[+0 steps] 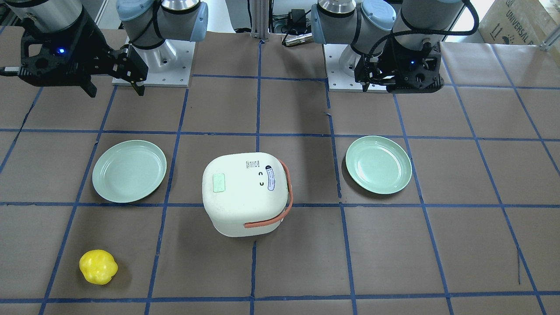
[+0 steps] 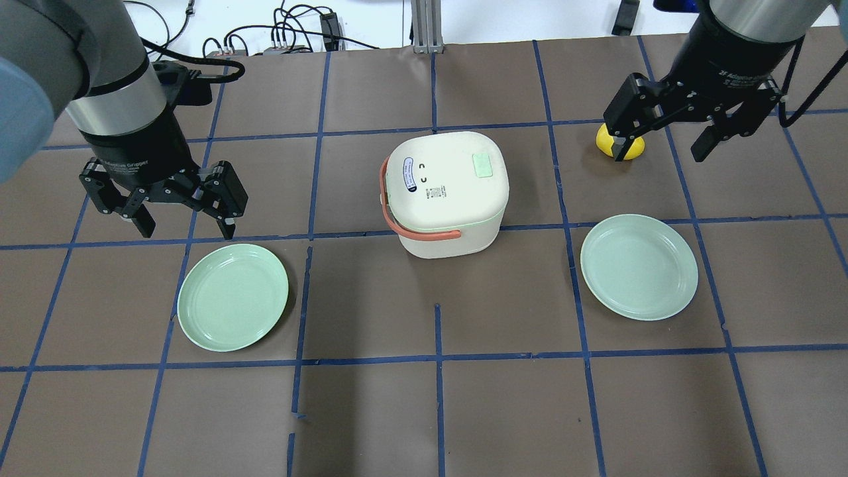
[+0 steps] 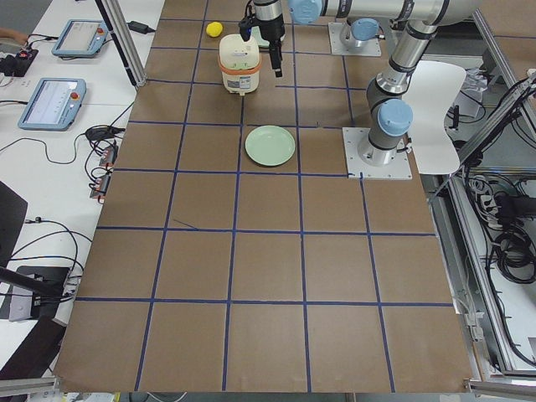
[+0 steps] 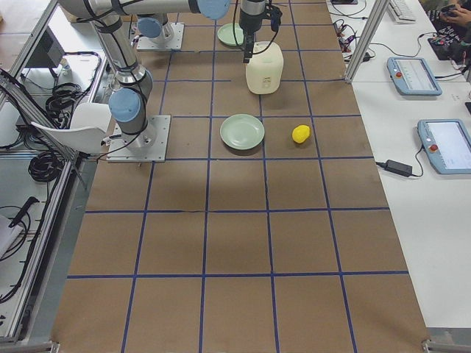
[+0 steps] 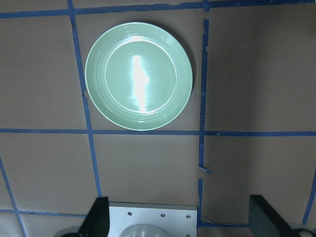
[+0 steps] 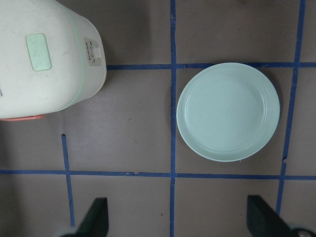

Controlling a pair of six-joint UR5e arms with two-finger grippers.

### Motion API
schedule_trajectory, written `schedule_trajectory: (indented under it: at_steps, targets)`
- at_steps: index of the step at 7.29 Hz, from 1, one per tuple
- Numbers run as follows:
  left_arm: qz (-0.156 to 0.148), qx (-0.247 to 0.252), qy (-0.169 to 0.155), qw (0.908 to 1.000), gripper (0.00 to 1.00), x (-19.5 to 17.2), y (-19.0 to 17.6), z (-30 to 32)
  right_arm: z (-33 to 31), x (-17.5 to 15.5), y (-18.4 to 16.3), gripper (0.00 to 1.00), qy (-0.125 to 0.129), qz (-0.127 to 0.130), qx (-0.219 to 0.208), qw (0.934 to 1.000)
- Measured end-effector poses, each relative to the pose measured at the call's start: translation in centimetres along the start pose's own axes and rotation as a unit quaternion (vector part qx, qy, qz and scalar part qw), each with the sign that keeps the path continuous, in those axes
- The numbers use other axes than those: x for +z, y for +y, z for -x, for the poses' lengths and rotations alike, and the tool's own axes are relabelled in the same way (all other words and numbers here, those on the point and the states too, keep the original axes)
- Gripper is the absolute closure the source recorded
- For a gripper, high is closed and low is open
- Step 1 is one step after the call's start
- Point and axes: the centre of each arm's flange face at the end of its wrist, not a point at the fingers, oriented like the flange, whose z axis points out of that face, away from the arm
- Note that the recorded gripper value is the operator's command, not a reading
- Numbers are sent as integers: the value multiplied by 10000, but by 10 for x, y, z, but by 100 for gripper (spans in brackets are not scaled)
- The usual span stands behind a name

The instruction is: Press rice cooker button

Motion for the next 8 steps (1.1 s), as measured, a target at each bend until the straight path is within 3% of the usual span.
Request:
schedule_trajectory:
  at_steps: [6,8]
  targets:
    - [0,-2,-1,10000,0,0,0,0,-2,6,-10,0,51,-113,-16,9999]
    - [0,-4,0,10000,0,0,0,0,4,5,-14,1,37,-258,-52,9996]
